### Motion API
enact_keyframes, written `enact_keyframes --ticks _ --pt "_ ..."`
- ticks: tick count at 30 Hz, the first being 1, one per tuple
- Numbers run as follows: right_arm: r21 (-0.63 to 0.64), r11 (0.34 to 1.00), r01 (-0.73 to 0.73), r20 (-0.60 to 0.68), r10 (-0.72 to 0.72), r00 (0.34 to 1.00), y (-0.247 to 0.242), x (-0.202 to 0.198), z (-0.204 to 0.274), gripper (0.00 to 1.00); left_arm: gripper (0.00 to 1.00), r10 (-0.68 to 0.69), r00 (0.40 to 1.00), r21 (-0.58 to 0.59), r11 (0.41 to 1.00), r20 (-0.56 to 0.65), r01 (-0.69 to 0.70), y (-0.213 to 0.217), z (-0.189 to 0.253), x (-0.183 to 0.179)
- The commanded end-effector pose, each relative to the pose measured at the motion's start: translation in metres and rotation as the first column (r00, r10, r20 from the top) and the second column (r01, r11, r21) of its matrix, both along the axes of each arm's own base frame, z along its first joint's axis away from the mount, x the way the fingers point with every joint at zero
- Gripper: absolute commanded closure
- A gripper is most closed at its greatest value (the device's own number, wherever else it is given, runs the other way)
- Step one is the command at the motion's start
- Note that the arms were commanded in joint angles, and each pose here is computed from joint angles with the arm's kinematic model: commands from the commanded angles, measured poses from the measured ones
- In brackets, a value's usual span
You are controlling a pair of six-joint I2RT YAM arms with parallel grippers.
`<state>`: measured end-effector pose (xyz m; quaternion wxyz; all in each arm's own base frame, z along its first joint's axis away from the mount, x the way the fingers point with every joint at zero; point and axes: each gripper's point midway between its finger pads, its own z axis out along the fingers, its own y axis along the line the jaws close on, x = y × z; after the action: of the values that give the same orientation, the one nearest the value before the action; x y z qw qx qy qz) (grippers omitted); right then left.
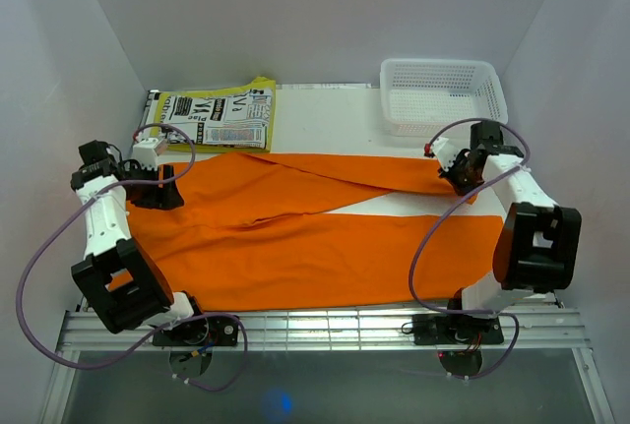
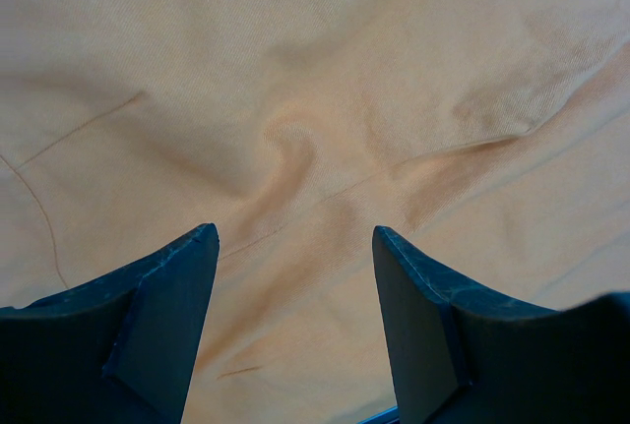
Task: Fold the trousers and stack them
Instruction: Flatten the trousers out
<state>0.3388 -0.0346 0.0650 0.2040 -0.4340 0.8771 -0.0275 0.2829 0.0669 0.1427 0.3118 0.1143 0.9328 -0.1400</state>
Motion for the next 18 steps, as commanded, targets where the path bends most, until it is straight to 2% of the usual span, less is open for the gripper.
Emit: enact_keyframes --ticks 1,5,10,14,18 --pt "-0.019 1.000 -0.017 0.109 0.019 0.994 -0.003 -0.003 0.069 0.92 0.25 -0.007 0.998 -0.009 1.000 0.062 0.008 -0.008 0.011 0.000" --pt "-0.018 0.999 -0.051 0.160 0.053 0.986 0.003 -0.031 0.112 0.92 0.25 -0.009 0.997 -0.021 1.000 0.071 0.011 -0.013 0.007 -0.004" --pt "-0.008 0.998 -0.061 0.149 0.062 0.987 0.009 -0.069 0.143 0.92 0.25 -0.014 0.997 -0.036 0.999 0.073 0.016 -0.018 0.000 -0.009" --pt "-0.005 0.998 -0.056 0.202 0.056 0.978 0.012 -0.085 0.172 0.92 0.25 -0.014 0.997 -0.038 0.999 0.072 0.017 -0.020 -0.006 -0.011" --pt "-0.042 0.999 -0.020 0.227 0.029 0.973 0.003 -0.077 0.169 0.92 0.24 -0.006 0.998 -0.040 0.999 0.063 0.009 -0.020 -0.010 -0.013"
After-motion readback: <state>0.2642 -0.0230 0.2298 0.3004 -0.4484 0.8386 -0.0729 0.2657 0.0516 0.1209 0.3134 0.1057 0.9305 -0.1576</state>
